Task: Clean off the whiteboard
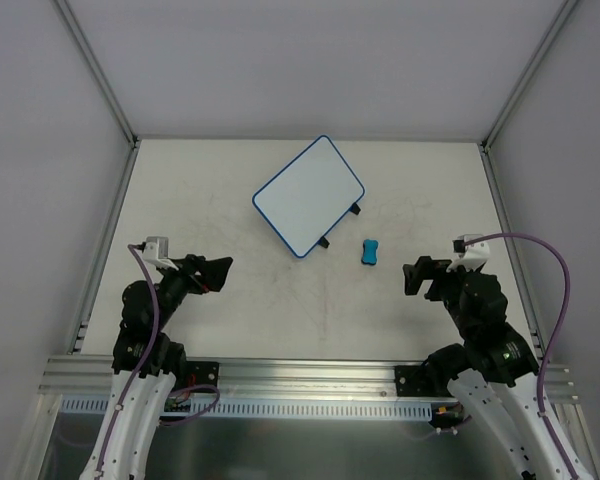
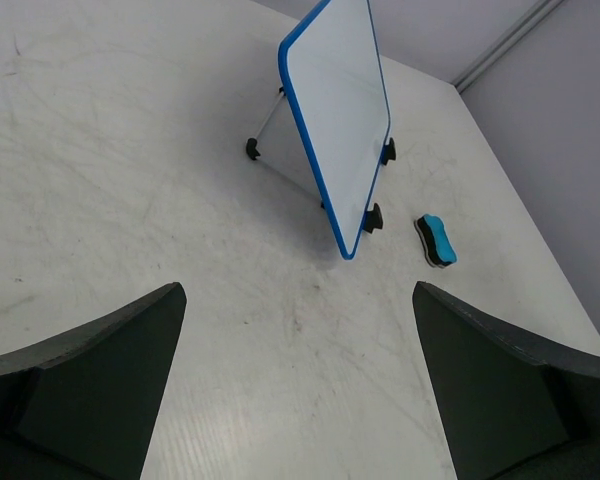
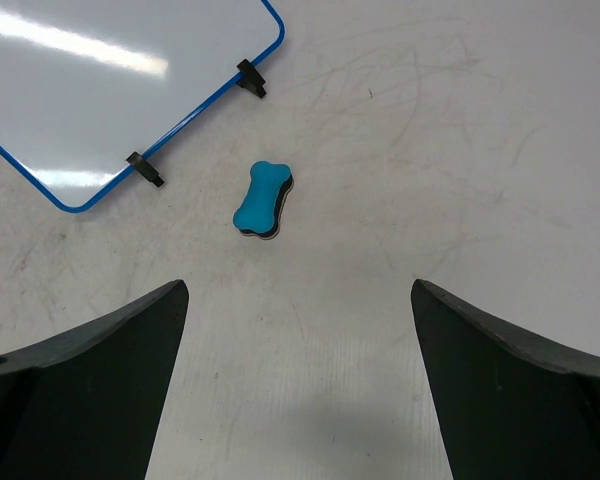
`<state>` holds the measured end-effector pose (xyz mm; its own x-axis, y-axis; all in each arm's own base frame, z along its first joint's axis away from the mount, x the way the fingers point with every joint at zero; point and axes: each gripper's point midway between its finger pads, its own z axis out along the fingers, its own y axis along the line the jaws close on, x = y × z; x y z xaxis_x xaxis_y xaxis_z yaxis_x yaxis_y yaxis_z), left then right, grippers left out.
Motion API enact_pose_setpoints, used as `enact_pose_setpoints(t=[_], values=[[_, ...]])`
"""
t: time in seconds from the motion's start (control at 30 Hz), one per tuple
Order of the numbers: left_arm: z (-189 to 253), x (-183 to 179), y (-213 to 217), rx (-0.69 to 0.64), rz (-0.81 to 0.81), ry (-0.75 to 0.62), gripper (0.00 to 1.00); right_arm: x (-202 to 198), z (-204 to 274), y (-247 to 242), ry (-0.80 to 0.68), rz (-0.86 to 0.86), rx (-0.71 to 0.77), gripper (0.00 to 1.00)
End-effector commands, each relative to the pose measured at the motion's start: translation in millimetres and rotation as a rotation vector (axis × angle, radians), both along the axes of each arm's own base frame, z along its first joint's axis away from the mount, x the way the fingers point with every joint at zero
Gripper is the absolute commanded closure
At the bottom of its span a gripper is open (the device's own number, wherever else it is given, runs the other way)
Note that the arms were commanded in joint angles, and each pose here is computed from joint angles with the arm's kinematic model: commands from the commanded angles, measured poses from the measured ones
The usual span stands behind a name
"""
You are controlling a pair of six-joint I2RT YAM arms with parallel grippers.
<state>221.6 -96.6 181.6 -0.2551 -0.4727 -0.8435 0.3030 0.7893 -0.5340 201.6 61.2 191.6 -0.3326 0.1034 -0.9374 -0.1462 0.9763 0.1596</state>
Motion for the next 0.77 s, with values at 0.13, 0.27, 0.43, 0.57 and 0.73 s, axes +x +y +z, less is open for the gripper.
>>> enact_pose_setpoints(t=[0.13, 0.27, 0.43, 0.57, 0.73], values=[[-2.4, 2.0, 4.8, 0.031, 0.023, 0.019, 0.01, 3.0, 0.9, -3.2, 0.007, -0.026, -0.005, 0.01], [-2.5, 2.2, 5.6, 0.031, 0.028, 0.019, 0.01, 3.1, 0.2, -3.5, 0.009, -0.031, -0.002, 0.01], [-2.1, 2.0, 5.9, 0.031, 0.03, 0.019, 0.01, 2.9, 1.4, -4.2, 0.001, -0.034, 0.001, 0.01], [-1.1, 1.6, 5.9, 0.031, 0.03, 0.016, 0.01, 2.6, 1.0, -3.7, 0.003, -0.031, 0.002, 0.01], [-1.1, 1.3, 5.7, 0.033, 0.028, 0.017, 0.01, 2.7, 2.7, -3.6, -0.001, -0.031, 0.004, 0.01]])
